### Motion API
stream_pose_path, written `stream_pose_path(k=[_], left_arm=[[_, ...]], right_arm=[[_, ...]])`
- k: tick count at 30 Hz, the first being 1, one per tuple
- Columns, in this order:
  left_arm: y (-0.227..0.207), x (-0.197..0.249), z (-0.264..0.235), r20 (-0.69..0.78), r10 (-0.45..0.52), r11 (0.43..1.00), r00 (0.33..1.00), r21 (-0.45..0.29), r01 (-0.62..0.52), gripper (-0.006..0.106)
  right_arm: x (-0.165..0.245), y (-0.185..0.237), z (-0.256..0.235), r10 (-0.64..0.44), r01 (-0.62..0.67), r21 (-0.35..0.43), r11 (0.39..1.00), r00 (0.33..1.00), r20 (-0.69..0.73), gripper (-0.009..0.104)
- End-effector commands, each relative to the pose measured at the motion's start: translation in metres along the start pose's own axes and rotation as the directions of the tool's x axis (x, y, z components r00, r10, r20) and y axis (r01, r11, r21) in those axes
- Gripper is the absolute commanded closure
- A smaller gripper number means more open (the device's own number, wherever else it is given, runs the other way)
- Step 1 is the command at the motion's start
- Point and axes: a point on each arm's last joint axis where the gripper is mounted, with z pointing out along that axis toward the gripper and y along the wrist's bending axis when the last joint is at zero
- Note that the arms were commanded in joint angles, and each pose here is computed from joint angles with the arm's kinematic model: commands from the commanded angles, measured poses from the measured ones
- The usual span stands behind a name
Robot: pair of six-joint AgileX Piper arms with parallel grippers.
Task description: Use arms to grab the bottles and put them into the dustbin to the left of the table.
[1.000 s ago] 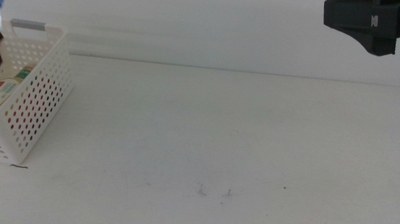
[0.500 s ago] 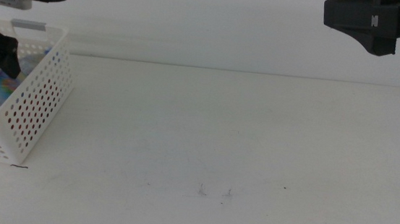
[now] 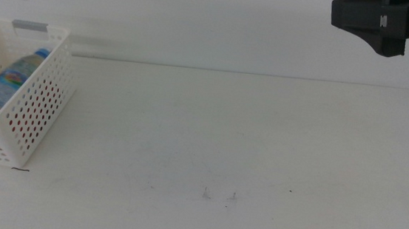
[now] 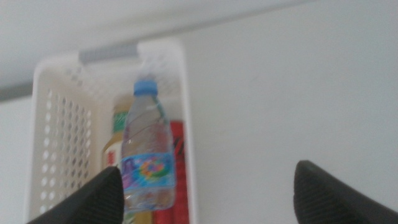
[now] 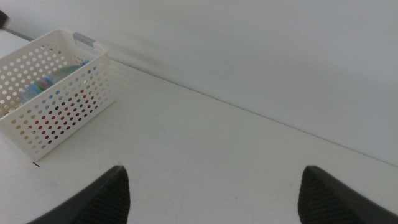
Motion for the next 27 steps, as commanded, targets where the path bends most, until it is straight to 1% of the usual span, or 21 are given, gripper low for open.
stream_pose_path(k=[1,4,6,8,11,14,15,18,20,24,27], left_arm=[[-0.019,-0.001,-0.03,0.069,-0.01,1.0,0.998,0.017,0.009,0.008],[-0.044,0.006,-0.058,0.128,0.041,0.998,0.991,0.045,-0.047,0.008],[-0.064,0.019,-0.074,0.163,0.084,0.994,0.983,0.061,-0.095,0.008],[-0.08,0.033,-0.088,0.256,0.051,0.995,0.965,0.074,-0.072,0.008],[-0.093,0.065,-0.101,0.38,0.039,0.994,0.924,0.077,-0.074,0.008],[-0.099,0.102,-0.108,0.483,-0.009,0.994,0.876,0.103,-0.046,0.008],[-0.098,0.112,-0.112,0.511,-0.015,0.994,0.859,0.098,-0.041,0.008],[-0.095,0.137,-0.108,0.523,-0.033,0.997,0.851,0.077,-0.009,0.008],[-0.095,0.146,-0.109,0.524,-0.042,0.997,0.851,0.082,-0.002,0.008],[-0.096,0.15,-0.115,0.535,-0.06,0.995,0.843,0.104,0.005,0.008],[-0.094,0.149,-0.115,0.543,-0.041,0.997,0.838,0.081,-0.003,0.008]], right_arm=[[-0.002,0.0,-0.002,-0.012,0.012,0.001,1.0,1.0,0.015,0.007],[-0.002,0.0,-0.002,-0.012,0.012,0.001,1.0,1.0,0.015,0.007],[-0.002,0.0,-0.002,-0.012,0.012,0.001,1.0,1.0,0.015,0.007],[-0.002,0.0,-0.002,-0.012,0.012,0.001,1.0,1.0,0.015,0.007],[-0.002,0.0,-0.002,-0.012,0.012,0.001,1.0,1.0,0.015,0.007],[-0.002,0.0,-0.002,-0.012,0.012,0.001,1.0,1.0,0.015,0.007],[-0.002,0.0,-0.002,-0.012,0.012,0.001,1.0,1.0,0.015,0.007],[-0.002,0.0,-0.002,-0.012,0.012,0.001,1.0,1.0,0.015,0.007],[-0.002,0.0,-0.002,-0.012,0.012,0.001,1.0,1.0,0.015,0.007],[-0.002,0.0,-0.002,-0.012,0.012,0.001,1.0,1.0,0.015,0.007],[-0.002,0.0,-0.002,-0.012,0.012,0.001,1.0,1.0,0.015,0.007]])
